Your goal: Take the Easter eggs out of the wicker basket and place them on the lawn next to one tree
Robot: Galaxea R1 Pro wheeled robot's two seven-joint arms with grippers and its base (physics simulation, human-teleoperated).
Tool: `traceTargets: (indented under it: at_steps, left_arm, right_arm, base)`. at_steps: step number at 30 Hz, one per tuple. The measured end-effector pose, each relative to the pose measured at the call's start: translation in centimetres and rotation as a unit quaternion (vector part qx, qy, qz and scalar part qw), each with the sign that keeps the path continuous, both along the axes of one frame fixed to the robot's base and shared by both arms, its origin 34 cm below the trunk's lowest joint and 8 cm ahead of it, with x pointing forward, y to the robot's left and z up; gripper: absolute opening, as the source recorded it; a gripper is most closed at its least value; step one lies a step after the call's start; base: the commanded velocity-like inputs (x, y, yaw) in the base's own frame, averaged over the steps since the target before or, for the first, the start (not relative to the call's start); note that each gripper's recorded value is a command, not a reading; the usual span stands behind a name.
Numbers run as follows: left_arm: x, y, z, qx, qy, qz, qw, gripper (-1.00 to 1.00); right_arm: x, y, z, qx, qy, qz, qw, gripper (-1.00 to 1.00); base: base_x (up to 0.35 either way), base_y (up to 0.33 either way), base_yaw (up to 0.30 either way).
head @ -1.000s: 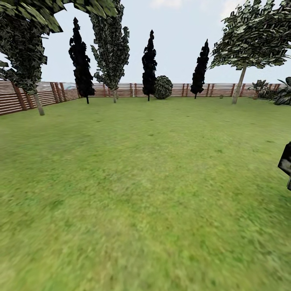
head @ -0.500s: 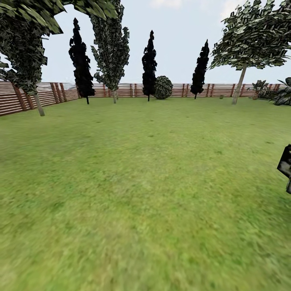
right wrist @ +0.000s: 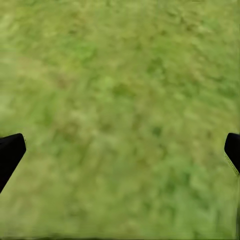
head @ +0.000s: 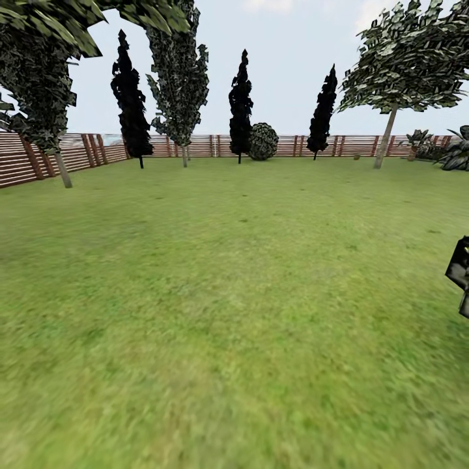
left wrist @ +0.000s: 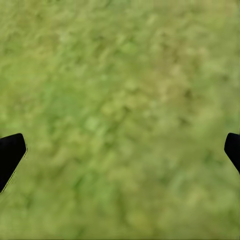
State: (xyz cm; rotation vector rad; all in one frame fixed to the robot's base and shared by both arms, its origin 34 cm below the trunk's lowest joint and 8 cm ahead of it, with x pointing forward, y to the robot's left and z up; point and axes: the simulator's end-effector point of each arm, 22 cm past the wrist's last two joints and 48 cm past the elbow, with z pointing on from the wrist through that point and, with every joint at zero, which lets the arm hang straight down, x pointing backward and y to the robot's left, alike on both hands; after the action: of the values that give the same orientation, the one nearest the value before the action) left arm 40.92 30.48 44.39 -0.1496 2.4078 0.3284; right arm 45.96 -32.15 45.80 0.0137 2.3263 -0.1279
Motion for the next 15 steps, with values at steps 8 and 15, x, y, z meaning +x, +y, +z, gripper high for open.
traceTargets:
  at_steps: [8,15]
  left_arm:
    - [-0.9,1.0,1.0,0.008,0.013,-0.002,0.9999,1.00]
    - [-0.9,1.2,2.2,0.009,0.015,-0.001,0.9998,1.00]
  right_arm:
    - [0.1,0.2,1.5,-0.005,0.001,0.009,0.9999,1.00]
    - [-1.9,0.1,1.4,-0.006,0.030,0.004,0.9995,1.00]
  base:
    - [0.000,0.000,0.000]
    - [0.000,0.000,0.000]
